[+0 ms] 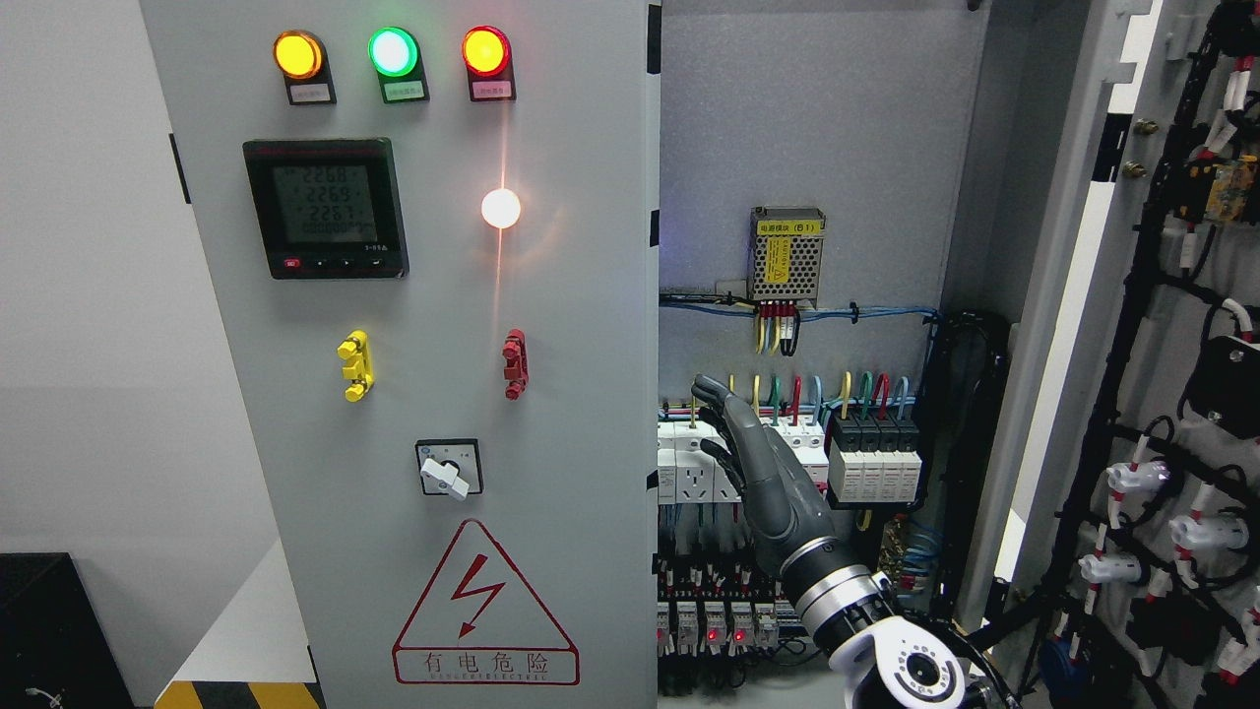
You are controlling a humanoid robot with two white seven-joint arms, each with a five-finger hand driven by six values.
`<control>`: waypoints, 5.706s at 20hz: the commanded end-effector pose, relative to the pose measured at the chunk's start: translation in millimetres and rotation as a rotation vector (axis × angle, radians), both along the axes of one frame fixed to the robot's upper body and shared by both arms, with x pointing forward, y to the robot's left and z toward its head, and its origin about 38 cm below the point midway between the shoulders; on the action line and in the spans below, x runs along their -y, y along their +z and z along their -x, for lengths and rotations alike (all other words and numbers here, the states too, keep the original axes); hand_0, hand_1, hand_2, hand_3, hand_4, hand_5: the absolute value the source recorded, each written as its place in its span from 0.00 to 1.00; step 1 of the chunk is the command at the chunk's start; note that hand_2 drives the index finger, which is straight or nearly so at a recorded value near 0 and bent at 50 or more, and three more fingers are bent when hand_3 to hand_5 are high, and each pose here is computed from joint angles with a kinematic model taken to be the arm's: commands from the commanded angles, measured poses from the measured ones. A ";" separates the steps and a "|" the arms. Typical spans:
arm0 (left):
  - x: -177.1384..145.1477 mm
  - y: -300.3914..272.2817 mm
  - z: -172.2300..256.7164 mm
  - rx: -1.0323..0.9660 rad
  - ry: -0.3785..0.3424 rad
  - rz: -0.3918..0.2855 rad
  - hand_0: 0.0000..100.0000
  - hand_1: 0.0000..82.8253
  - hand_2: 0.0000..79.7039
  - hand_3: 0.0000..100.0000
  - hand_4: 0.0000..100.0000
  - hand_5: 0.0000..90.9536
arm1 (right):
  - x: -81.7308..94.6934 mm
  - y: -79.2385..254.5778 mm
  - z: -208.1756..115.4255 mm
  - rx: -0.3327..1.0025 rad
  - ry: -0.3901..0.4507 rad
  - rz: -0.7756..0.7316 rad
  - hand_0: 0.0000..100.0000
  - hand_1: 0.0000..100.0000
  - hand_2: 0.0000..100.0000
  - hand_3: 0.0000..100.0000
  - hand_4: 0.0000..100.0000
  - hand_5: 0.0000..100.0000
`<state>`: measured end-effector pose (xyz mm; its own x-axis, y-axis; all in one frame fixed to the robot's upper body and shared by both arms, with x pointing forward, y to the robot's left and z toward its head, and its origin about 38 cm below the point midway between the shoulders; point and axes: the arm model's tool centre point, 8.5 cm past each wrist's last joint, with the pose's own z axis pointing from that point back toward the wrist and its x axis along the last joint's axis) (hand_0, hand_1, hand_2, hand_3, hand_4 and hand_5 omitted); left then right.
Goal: Open door with both hands
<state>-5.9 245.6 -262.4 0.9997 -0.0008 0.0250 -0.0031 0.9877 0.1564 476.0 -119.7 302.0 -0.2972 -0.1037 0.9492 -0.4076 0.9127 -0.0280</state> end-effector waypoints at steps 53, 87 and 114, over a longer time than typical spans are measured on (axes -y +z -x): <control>0.1 0.1 8.0 -0.013 0.000 0.001 0.00 0.00 0.00 0.00 0.00 0.00 | 16.3 8.1 -27.8 -0.047 0.281 0.015 0.19 0.00 0.00 0.00 0.00 0.00; 0.1 0.1 8.9 -0.014 0.000 0.001 0.00 0.00 0.00 0.00 0.00 0.00 | 10.2 16.1 -31.8 -0.055 0.417 0.002 0.19 0.00 0.00 0.00 0.00 0.00; 0.1 0.1 8.9 -0.014 0.000 0.001 0.00 0.00 0.00 0.00 0.00 0.00 | 6.1 30.6 -30.1 -0.053 0.502 0.029 0.19 0.00 0.00 0.00 0.00 0.00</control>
